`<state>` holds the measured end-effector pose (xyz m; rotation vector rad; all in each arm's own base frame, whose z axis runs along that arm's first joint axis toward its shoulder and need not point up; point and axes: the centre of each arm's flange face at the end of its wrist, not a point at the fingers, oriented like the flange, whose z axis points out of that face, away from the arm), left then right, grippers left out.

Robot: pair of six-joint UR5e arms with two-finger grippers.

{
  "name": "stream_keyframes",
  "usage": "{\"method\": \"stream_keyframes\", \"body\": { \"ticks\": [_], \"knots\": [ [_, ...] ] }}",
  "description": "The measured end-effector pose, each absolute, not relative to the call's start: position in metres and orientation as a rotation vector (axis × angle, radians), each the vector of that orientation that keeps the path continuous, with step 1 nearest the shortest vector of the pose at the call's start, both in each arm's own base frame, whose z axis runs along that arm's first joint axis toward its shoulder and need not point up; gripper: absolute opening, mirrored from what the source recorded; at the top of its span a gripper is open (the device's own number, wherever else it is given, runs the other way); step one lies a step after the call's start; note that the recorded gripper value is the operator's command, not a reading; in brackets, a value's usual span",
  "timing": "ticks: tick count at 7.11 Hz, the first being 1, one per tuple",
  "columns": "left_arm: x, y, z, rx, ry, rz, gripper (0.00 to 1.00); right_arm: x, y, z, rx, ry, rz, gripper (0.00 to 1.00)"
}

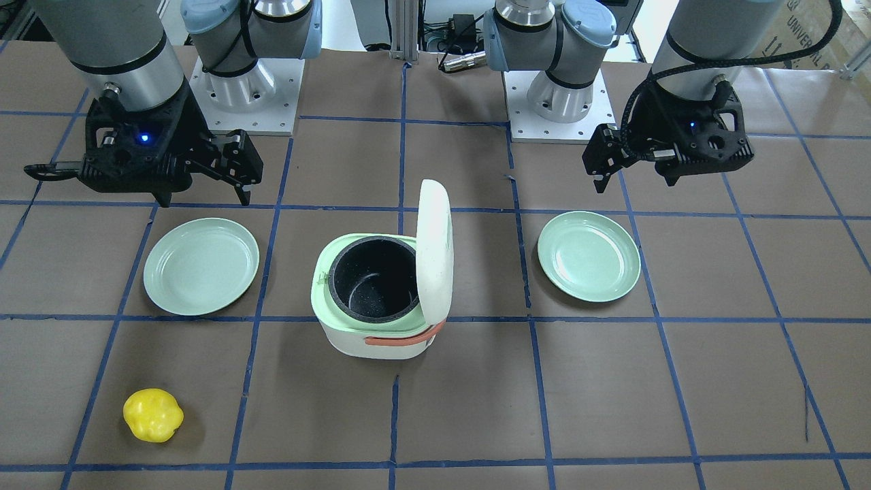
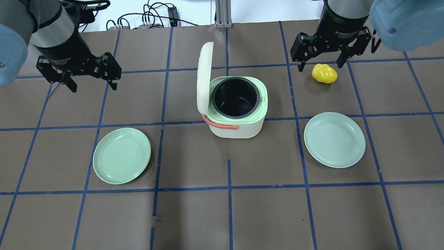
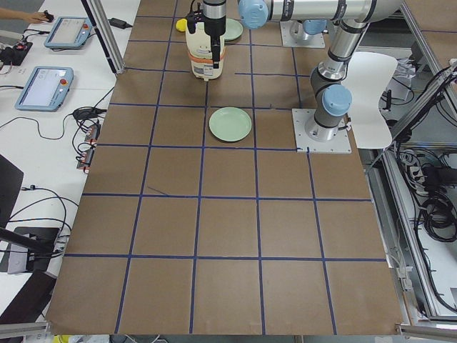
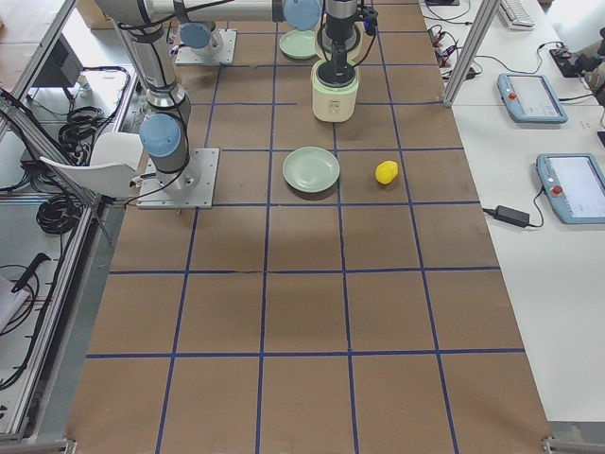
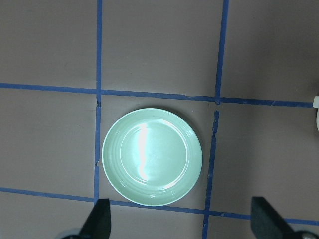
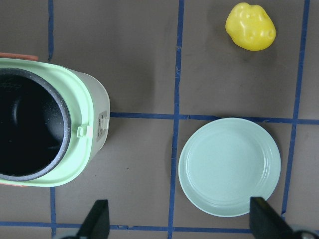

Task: Press rice cooker button

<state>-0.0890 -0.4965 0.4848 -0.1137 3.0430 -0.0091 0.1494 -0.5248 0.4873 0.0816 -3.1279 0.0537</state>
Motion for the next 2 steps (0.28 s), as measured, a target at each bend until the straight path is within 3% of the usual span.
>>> {"method": "stream_keyframes", "body": {
  "ticks": [2],
  "knots": [
    [-0.089, -0.4966, 0.4848, -0.114, 3.043, -0.009, 1.0, 0.15, -0.525, 0.4913, 0.078, -3.129, 0.068, 1.0]
  ]
}}
